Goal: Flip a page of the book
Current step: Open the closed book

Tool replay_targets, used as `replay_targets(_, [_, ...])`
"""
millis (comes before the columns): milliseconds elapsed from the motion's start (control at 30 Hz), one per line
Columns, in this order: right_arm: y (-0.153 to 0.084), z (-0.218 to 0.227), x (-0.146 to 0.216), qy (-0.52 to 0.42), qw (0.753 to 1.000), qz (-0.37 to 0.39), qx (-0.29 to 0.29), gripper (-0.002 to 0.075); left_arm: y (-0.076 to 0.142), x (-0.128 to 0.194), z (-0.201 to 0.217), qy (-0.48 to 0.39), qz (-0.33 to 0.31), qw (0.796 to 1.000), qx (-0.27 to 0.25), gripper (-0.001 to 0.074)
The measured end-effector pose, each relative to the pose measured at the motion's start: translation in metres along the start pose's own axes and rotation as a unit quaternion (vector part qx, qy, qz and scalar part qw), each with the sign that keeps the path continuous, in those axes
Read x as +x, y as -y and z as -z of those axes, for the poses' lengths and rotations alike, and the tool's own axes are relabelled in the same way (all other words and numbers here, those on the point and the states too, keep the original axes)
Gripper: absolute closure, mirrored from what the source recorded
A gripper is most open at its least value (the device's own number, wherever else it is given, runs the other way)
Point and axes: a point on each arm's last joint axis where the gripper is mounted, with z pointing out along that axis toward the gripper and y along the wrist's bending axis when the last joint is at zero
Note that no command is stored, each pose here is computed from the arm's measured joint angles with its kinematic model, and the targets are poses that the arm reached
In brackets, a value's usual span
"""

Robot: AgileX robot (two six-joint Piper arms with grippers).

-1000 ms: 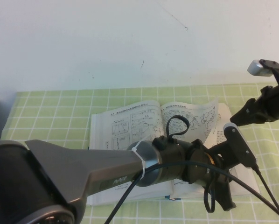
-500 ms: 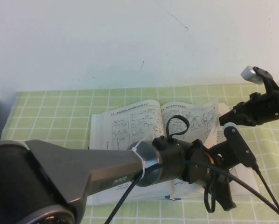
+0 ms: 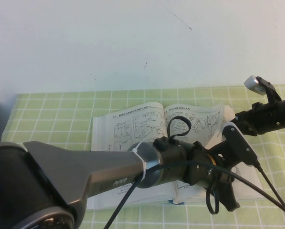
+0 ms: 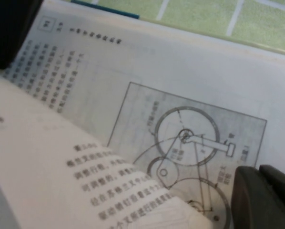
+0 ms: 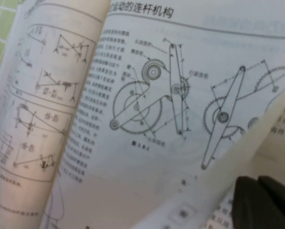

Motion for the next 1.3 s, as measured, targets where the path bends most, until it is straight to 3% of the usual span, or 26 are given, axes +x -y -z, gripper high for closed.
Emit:
replay_targets(433, [0.0, 0.0, 0.0, 0.0, 1.0, -0.003, 0.0, 0.0728, -0.017, 0.005, 0.016, -0.053, -0.009, 0.997, -0.058, 0.0738])
replay_targets(767, [0.0, 0.0, 0.0, 0.0, 1.0, -0.004, 0.001, 0.0728, -0.037, 0.016, 0.031, -0.144, -0.004, 0.972, -0.188, 0.0738])
replay_targets(1033, [0.0, 0.0, 0.0, -0.001, 1.0, -0.005, -0.001, 0.0728, -0.046, 0.013, 0.065, -0.177, 0.058, 0.948, -0.257, 0.0738])
replay_targets(1300, [-0.001, 0.0, 0.001, -0.005, 1.0, -0.004, -0.006, 0.0728, -0.041, 0.012, 0.091, -0.208, 0.128, 0.936, -0.255, 0.0738])
